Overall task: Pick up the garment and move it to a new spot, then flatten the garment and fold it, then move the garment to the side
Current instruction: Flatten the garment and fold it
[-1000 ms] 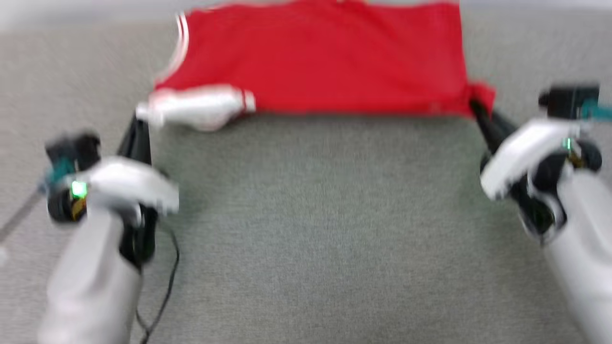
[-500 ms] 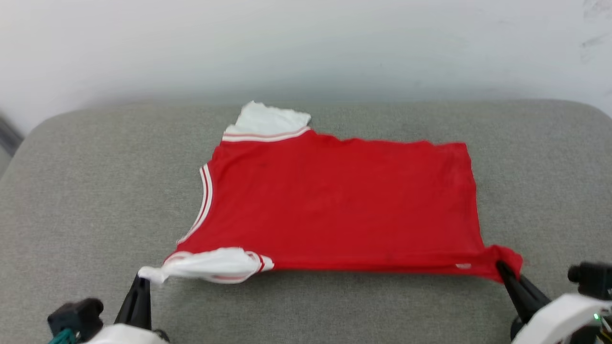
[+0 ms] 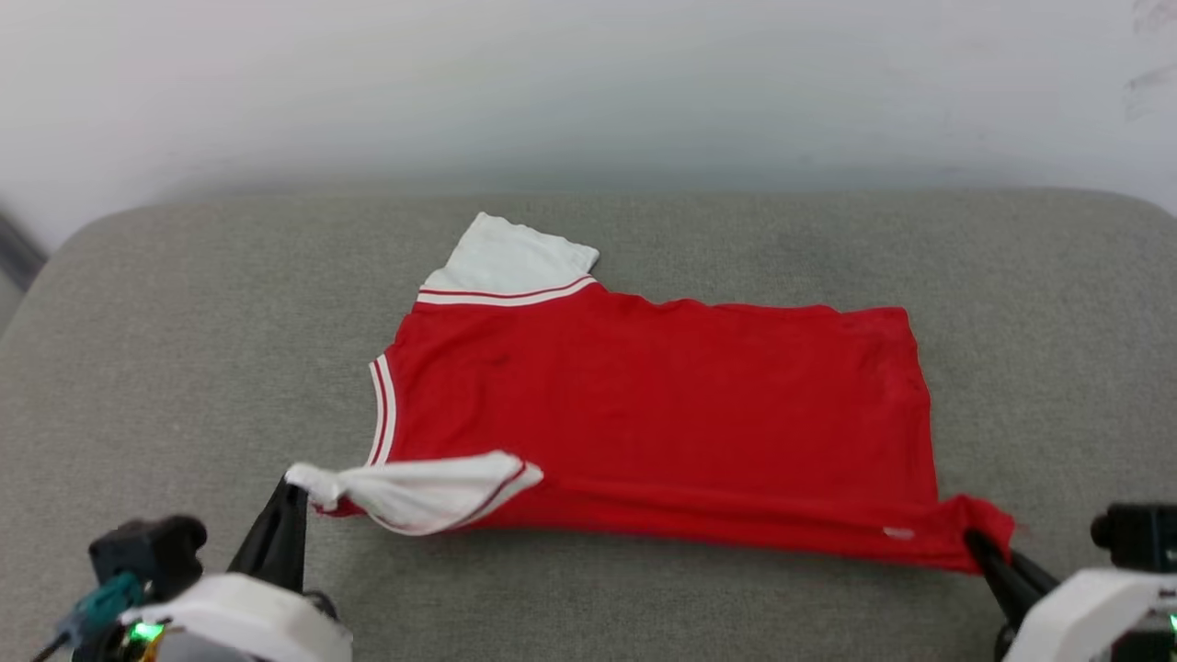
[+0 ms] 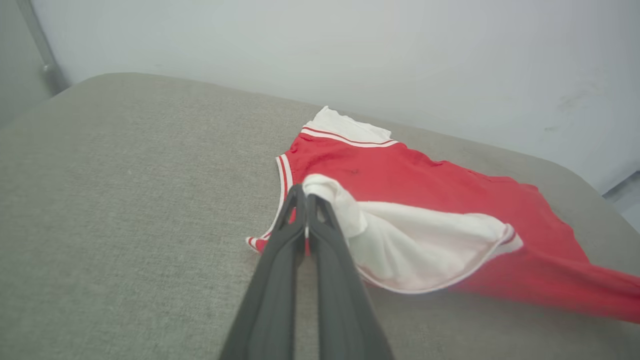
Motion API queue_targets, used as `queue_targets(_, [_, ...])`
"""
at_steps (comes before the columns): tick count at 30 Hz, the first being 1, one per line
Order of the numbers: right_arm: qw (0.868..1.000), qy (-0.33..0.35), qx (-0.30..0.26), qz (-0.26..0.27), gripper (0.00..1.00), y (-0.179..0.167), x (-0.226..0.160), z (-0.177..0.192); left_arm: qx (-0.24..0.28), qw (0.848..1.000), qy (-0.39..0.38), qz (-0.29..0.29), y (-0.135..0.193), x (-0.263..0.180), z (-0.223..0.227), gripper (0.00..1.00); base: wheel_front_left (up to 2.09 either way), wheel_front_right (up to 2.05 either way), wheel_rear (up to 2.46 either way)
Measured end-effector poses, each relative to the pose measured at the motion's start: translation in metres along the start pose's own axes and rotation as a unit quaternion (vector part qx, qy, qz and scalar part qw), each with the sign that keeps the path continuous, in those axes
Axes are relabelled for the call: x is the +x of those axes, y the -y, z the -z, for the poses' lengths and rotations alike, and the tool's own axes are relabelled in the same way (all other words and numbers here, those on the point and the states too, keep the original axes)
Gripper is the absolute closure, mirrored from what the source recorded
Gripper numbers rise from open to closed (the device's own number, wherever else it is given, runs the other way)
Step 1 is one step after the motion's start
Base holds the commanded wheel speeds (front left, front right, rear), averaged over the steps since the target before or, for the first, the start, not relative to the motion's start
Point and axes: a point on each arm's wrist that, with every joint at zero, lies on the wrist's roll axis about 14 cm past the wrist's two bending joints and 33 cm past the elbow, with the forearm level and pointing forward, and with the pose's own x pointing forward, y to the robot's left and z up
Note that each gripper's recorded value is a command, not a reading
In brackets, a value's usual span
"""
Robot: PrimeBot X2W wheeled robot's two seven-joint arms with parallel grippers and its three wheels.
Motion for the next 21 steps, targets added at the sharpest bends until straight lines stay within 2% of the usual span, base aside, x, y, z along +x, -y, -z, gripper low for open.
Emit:
queue_targets(7, [0.999, -0.029, -0.03, 0.003, 1.0, 0.003, 0.044, -0.012, 0.005, 0.999, -0.037, 0.02, 0.005, 0.056, 0.019, 1.0, 0.0, 0.0, 0.0])
queue_targets(16, [0.997, -0.075, -0.035, 0.011, 1.0, 0.017, 0.102, 0.01, -0.015, 0.994, -0.108, 0.014, -0.003, 0.111, 0.072, 1.0, 0.0, 0.0, 0.0])
queue_targets(17, [0.996, -0.083, -0.034, 0.013, 0.89, 0.019, 0.105, 0.016, -0.018, 0.993, -0.12, 0.014, -0.004, 0.112, 0.08, 1.0, 0.0, 0.0, 0.0])
queue_targets(18, [0.996, -0.086, -0.03, 0.012, 0.57, 0.019, 0.107, 0.021, -0.023, 0.991, -0.133, 0.015, -0.003, 0.113, 0.088, 1.0, 0.0, 0.0, 0.0])
queue_targets(19, [0.996, -0.086, -0.026, 0.01, 0.0, 0.017, 0.109, 0.024, -0.031, 0.989, -0.143, 0.015, -0.002, 0.112, 0.095, 0.76, 0.0, 0.0, 0.0])
queue_targets(20, [0.996, -0.086, -0.027, 0.008, 0.0, 0.016, 0.11, 0.027, -0.041, 0.988, -0.15, 0.015, -0.001, 0.111, 0.1, 0.12, 0.0, 0.0, 0.0])
queue_targets(21, [0.996, -0.083, -0.026, 0.007, 0.0, 0.015, 0.11, 0.028, -0.046, 0.987, -0.155, 0.015, 0.0, 0.111, 0.103, 0.0, 0.0, 0.0, 0.0])
